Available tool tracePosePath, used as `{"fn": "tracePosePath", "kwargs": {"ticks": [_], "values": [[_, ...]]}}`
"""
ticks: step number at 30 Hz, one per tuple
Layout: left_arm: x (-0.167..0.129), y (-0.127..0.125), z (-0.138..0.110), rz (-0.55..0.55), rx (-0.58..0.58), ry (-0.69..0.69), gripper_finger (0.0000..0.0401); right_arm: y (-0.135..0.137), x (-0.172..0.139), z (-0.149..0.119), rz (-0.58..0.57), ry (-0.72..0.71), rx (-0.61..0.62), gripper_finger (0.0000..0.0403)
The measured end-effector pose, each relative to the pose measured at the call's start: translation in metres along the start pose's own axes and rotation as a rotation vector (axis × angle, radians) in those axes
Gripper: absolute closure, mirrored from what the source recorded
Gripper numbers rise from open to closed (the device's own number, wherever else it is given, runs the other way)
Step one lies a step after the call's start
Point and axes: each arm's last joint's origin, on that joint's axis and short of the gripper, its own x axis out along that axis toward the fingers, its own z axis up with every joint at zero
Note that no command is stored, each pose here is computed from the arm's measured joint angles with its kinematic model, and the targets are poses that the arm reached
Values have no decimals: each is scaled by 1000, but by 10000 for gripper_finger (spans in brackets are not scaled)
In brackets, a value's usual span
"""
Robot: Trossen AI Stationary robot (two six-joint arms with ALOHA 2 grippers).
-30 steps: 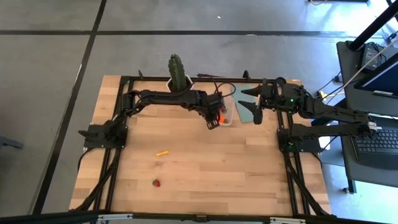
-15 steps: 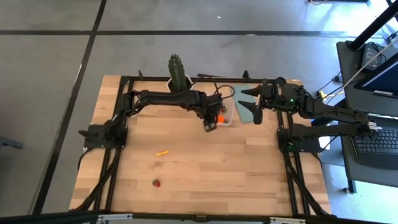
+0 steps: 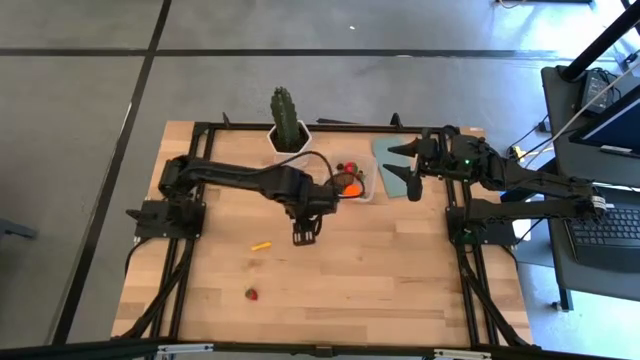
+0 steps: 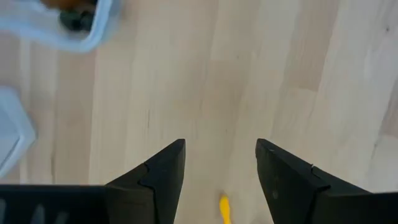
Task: Pick and placing Produce into tupperware
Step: Put the corn into the transparent bin
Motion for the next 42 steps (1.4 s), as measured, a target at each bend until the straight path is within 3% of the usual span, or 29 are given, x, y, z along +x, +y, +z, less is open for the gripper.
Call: {"fn": "tracePosePath", "kwargs": {"ticks": [7,14,20,25,29,42], "values": [[-26,-17,-24,21,-64,41,204,0,0,0,0,3,-23,164],[-32,-31,-54,79,-128,65,158,0,0,0,0,3,-24,164],[-12,-49,-86,127,-157,14,129,0,0,0,0,4,-24,164],[16,-62,-111,114,-234,108,132,0,0,0,0,4,-26,164],[42,-60,-125,124,-309,145,139,0,0,0,0,3,-27,164],[101,-32,-155,102,-347,262,165,0,0,0,0,3,-20,164]]}}
